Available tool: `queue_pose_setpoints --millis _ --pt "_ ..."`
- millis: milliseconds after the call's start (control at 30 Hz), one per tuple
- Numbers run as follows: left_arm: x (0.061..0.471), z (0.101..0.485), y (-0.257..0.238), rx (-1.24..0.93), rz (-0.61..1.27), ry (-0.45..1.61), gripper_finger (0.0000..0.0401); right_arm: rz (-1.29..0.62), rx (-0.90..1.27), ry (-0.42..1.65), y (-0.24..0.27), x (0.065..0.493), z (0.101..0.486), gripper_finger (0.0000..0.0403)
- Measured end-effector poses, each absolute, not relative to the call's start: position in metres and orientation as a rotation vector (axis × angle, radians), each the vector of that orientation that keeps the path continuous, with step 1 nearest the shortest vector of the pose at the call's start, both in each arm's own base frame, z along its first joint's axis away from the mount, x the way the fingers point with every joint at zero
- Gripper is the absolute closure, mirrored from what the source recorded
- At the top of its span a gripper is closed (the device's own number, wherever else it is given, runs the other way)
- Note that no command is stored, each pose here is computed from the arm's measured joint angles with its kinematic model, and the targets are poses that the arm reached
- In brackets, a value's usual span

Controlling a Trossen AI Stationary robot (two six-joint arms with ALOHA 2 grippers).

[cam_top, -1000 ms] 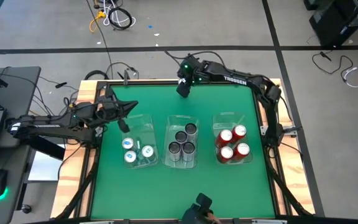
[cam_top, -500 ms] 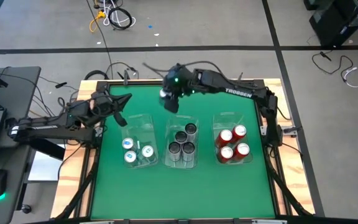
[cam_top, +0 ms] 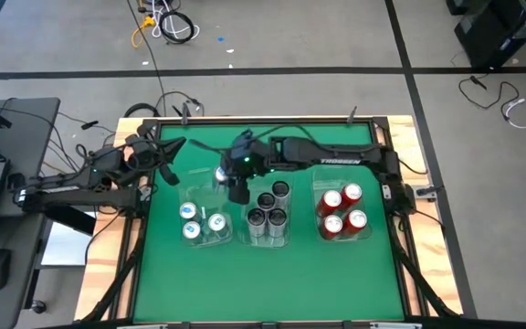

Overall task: Sort soda cans
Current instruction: Put the blue soda can into the left transparent bin

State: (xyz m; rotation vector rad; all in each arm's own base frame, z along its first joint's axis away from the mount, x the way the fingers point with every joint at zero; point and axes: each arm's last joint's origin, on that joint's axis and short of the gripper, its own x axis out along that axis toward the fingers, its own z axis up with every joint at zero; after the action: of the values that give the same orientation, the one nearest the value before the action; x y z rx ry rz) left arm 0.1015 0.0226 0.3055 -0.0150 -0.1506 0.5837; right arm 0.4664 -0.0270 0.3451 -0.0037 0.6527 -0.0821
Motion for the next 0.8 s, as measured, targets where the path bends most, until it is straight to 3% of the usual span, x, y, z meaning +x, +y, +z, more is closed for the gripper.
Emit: queue_pose_setpoints --millis 467,800 --pt "0.096 0.303 0.023 -0.007 0.604 -0.122 0.0397 0.037 0.074 0.764 -0.024 0.505 0.268 0.0184" --pt "0.096 0.302 0.023 -0.005 0.605 -0.111 0.0397 0.084 0.084 0.784 -0.01 0.51 0.256 0.0184"
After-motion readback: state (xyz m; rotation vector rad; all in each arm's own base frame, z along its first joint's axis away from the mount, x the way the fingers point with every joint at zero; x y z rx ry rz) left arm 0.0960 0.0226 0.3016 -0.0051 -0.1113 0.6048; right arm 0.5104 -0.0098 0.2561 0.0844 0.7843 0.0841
